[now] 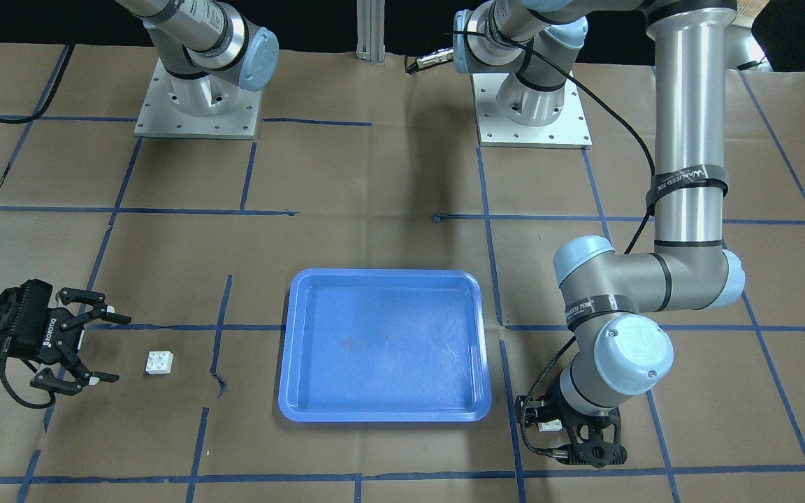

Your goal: Assemble white blocks and place on blue tray

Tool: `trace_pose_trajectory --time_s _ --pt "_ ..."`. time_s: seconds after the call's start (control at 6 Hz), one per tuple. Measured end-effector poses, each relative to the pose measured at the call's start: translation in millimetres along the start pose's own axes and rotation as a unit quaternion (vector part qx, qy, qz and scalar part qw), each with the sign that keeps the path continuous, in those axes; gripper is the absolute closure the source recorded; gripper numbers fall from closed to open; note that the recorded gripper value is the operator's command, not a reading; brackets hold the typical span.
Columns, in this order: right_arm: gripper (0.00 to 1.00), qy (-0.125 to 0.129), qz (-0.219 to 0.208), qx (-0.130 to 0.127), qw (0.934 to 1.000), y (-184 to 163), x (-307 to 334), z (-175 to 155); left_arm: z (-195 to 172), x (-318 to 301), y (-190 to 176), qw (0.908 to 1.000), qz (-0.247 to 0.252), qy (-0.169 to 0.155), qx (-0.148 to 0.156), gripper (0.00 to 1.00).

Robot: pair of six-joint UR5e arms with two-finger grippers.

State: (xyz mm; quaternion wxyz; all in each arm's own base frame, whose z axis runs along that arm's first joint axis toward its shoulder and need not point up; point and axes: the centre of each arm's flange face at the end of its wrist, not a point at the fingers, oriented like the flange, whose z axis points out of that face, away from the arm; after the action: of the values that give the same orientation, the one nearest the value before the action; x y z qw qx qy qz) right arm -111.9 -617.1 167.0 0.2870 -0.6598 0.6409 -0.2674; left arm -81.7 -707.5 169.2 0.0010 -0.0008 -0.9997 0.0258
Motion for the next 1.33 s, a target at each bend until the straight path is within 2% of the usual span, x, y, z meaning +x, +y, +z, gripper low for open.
trace_pose_trajectory --time_s 0.17,0.5,0.83,1.0,1.17,1.33 --pt "0.0 -0.002 -0.008 0.001 1.0 4.2 -4.6 11.3 -1.3 -1.0 -0.4 1.0 0.0 0.001 0.0 1.0" --pt "0.0 -0.004 -0.034 -0.001 0.9994 9.9 -2.9 26.7 -10.0 -4.1 -0.5 1.0 0.0 0.001 0.002 1.0" --pt "0.0 -0.012 -0.05 -0.001 0.9987 3.1 0.5 40.2 -36.6 -0.6 14.3 0.9992 0.039 0.001 -0.006 0.99" --pt "0.0 -0.013 -0.052 -0.001 0.9985 2.4 1.2 42.9 -52.2 7.9 34.3 0.9959 0.089 0.002 -0.018 1.0" --pt "0.09 -0.013 -0.053 -0.002 0.9985 2.7 1.7 43.2 -66.1 23.7 59.4 0.9873 0.157 0.003 -0.025 1.0" --pt "0.2 -0.012 -0.053 -0.002 0.9985 2.8 2.2 42.9 -76.9 50.0 80.5 0.972 0.234 0.002 -0.026 1.0"
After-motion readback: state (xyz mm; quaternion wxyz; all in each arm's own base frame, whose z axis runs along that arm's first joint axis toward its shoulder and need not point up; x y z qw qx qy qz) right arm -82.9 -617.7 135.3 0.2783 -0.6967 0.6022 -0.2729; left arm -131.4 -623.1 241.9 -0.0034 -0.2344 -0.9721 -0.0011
